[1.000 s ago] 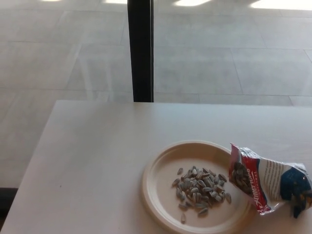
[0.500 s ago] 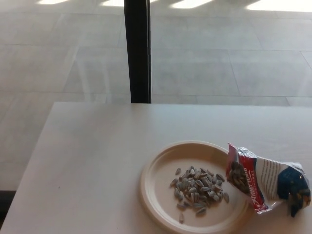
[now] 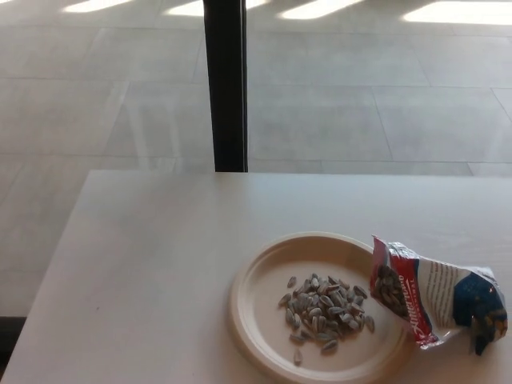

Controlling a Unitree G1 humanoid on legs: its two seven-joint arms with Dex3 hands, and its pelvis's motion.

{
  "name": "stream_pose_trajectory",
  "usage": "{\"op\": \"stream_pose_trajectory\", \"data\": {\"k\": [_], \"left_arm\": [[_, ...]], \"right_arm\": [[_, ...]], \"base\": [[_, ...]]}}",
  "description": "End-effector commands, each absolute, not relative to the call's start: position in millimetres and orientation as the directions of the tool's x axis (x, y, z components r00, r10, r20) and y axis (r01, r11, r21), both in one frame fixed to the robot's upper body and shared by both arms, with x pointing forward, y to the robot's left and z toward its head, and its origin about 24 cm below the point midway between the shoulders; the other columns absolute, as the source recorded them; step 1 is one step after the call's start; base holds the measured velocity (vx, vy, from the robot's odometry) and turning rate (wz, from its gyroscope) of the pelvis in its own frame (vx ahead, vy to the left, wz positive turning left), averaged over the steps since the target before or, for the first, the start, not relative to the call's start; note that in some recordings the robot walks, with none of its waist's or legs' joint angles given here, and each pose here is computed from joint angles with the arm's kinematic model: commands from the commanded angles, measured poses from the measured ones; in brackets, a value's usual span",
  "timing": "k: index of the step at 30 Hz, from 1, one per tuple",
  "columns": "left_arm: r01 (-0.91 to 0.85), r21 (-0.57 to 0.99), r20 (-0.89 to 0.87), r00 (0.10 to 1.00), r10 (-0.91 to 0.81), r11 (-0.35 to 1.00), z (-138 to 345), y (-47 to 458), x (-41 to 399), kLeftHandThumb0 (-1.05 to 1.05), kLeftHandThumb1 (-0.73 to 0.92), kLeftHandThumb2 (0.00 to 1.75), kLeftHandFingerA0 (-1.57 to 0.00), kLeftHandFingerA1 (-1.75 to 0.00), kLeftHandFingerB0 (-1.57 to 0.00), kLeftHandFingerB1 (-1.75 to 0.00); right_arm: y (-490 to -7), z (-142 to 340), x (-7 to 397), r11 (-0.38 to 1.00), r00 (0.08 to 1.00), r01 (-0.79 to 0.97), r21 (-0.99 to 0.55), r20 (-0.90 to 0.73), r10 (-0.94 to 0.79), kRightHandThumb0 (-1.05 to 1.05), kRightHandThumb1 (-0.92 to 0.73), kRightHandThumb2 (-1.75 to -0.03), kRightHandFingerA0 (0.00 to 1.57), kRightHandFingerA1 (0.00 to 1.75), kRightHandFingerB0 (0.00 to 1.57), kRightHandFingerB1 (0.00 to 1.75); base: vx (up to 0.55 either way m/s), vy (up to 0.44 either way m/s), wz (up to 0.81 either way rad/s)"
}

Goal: The robot uses its right hand to pick up a bag of sunflower seeds kept in the middle of the desk and tilts it over a plate kept next to it to pour out a few seeds and then puts the bag of seeds back on the desk

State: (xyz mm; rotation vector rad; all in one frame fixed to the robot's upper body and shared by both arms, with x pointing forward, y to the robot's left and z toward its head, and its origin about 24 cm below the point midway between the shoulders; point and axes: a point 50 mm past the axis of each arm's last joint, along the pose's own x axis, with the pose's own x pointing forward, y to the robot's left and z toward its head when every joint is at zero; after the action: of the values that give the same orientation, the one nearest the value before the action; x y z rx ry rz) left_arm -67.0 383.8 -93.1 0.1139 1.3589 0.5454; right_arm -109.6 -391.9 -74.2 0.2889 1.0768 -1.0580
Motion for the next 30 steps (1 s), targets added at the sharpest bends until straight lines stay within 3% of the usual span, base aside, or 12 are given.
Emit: {"op": "stream_pose_trajectory", "data": {"k": [1,3,11,14,19,20,21,23,25,26,28,30], "left_arm": [[-0.046,0.431,-0.899,0.059,0.433,0.901,-85.9,391.9,-70.7,-0.88,0.69,1.07,-0.45,-0.62,-0.30,-0.50],[-0.018,0.420,-0.905,0.063,0.421,0.907,-84.6,393.7,-68.6,-0.86,0.83,0.65,-0.36,-0.49,-0.34,-0.37],[-0.084,0.430,-0.896,0.081,0.436,0.899,-87.7,395.1,-53.2,-0.87,0.82,0.65,-0.41,-0.55,-0.31,-0.38],[-0.106,0.419,-0.896,0.112,0.430,0.902,-88.4,395.3,-45.7,-0.86,0.63,1.02,-0.31,-0.58,-0.24,-0.49],[-0.015,0.431,-0.885,0.186,0.426,0.902,-85.3,401.7,-16.7,-0.84,0.87,0.66,-0.29,-0.48,-0.29,-0.36],[-0.023,0.431,-0.882,0.201,0.427,0.902,-83.7,403.6,-13.7,-0.90,0.71,0.83,-0.34,-0.53,-0.26,-0.42],[-0.039,0.434,-0.875,0.220,0.431,0.900,-81.0,406.9,-8.1,-0.85,0.86,0.66,-0.34,-0.50,-0.27,-0.36],[-0.022,0.456,-0.869,0.206,0.451,0.890,-77.9,410.2,-14.4,-0.88,0.86,0.66,-0.40,-0.55,-0.30,-0.40],[-0.038,0.461,-0.856,0.244,0.455,0.887,-77.3,411.9,4.1,-0.90,0.85,0.65,-0.44,-0.60,-0.31,-0.43],[-0.071,0.459,-0.851,0.251,0.461,0.886,-77.5,412.5,13.4,-0.93,0.66,1.07,-0.48,-0.69,-0.33,-0.55],[-0.159,0.431,-0.854,0.245,0.458,0.888,-77.3,413.4,16.2,-0.94,0.69,0.69,-0.64,-1.28,-0.41,-0.47],[-0.195,0.419,-0.851,0.256,0.458,0.887,-78.7,411.9,19.8,-0.94,0.65,1.06,-0.44,-0.72,-0.31,-0.48]], "right_arm": [[-402.5,-62.3,-113.5,0.511,0.116,0.817,-0.268,-0.791,-0.601,-0.85,-0.64,-1.05,0.33,0.72,0.00,0.38],[-402.9,-62.5,-112.1,0.518,0.124,0.814,-0.263,-0.792,-0.597,-0.89,-0.64,-1.04,0.33,0.73,0.00,0.39],[-405.4,-66.3,-96.4,0.550,0.148,0.792,-0.265,-0.791,-0.593,-0.94,-0.68,-1.06,0.34,0.73,0.00,0.32],[-405.0,-67.7,-91.8,0.557,0.166,0.791,-0.254,-0.787,-0.594,-0.86,-0.64,-1.05,0.31,0.71,0.00,0.37],[-399.7,-76.2,-77.6,0.556,0.195,0.802,-0.220,-0.783,-0.591,-0.84,-0.64,-1.04,0.31,0.70,0.00,0.37],[-397.7,-79.4,-72.1,0.552,0.202,0.808,-0.205,-0.783,-0.588,-0.83,-0.81,-0.66,0.35,0.75,0.00,0.32],[-394.8,-84.3,-61.3,0.554,0.219,0.810,-0.190,-0.780,-0.587,-0.89,-0.66,-1.04,0.42,0.75,0.00,0.35],[-392.3,-87.2,-53.1,0.582,0.242,0.791,-0.190,-0.777,-0.582,-0.90,-0.67,-1.04,0.47,0.76,0.00,0.37],[-390.0,-91.4,-36.1,0.573,0.275,0.806,-0.147,-0.764,-0.583,-0.85,-0.80,-0.64,0.45,0.78,0.00,0.44],[-389.3,-92.6,-28.2,0.580,0.293,0.803,-0.136,-0.758,-0.583,-0.92,-0.67,-1.04,0.45,0.74,0.01,0.33],[-387.9,-95.2,-19.2,0.603,0.296,0.783,-0.152,-0.762,-0.576,-0.91,-0.66,-1.04,0.44,0.73,0.00,0.35],[-387.6,-95.7,-13.9,0.613,0.302,0.774,-0.160,-0.757,-0.579,-0.86,-0.80,-0.65,0.49,0.76,0.00,0.47]], "base": [[0.00,0.000,0.00],[0.00,0.000,0.00],[0.00,0.000,0.00],[0.00,0.000,0.00],[0.00,0.000,0.00],[0.00,0.000,0.00],[0.00,0.000,0.00],[0.00,0.000,0.00],[0.00,0.000,0.00],[0.00,0.000,0.00],[0.00,0.000,0.00],[-0.01,0.001,0.03]]}}
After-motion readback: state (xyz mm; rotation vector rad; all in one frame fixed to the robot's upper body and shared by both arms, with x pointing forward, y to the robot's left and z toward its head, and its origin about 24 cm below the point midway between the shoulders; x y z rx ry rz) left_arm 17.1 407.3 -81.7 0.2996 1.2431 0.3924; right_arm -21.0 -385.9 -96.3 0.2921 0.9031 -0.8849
